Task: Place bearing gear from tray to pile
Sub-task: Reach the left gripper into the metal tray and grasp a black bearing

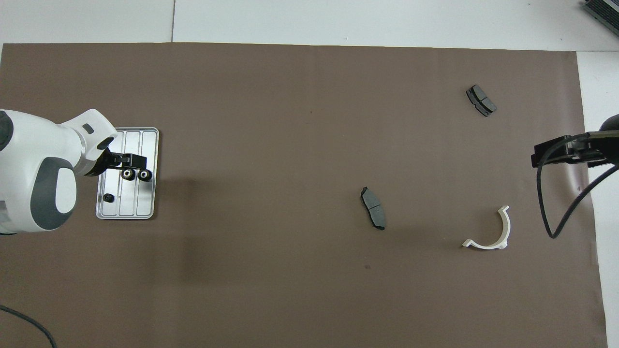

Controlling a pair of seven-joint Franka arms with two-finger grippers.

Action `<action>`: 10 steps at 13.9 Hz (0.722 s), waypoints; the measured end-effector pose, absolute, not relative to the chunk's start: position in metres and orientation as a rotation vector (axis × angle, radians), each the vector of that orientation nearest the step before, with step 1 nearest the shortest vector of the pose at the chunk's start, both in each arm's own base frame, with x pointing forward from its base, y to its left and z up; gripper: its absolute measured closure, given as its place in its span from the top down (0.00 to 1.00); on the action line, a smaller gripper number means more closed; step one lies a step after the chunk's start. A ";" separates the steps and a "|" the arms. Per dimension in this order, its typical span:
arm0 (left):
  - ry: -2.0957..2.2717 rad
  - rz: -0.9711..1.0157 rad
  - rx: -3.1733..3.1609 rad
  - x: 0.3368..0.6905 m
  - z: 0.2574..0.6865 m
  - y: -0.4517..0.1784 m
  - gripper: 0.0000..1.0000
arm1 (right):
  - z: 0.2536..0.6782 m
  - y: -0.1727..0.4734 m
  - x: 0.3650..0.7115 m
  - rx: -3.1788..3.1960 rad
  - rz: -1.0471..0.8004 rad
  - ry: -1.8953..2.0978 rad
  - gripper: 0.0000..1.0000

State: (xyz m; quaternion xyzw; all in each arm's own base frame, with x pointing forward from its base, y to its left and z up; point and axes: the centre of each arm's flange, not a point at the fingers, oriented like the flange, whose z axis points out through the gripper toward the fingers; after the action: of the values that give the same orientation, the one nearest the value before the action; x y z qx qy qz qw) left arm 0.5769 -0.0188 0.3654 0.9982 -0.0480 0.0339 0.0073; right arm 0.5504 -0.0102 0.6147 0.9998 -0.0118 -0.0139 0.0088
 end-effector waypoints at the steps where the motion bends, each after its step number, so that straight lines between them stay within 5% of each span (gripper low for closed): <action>1: -0.163 0.106 3.121 0.577 0.363 -0.023 1.00 | 0.615 -0.010 0.550 3.123 -0.043 -0.037 1.00; 10: -0.196 0.052 3.120 0.578 0.339 -0.042 0.94 | 0.615 -0.010 0.550 3.123 -0.043 -0.037 1.00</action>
State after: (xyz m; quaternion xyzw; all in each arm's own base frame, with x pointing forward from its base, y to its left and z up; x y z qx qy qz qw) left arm 0.5779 -0.0424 0.3388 0.9979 -0.0626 0.0167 0.0075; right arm 0.5504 -0.0102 0.6147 0.9998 -0.0118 -0.0139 0.0088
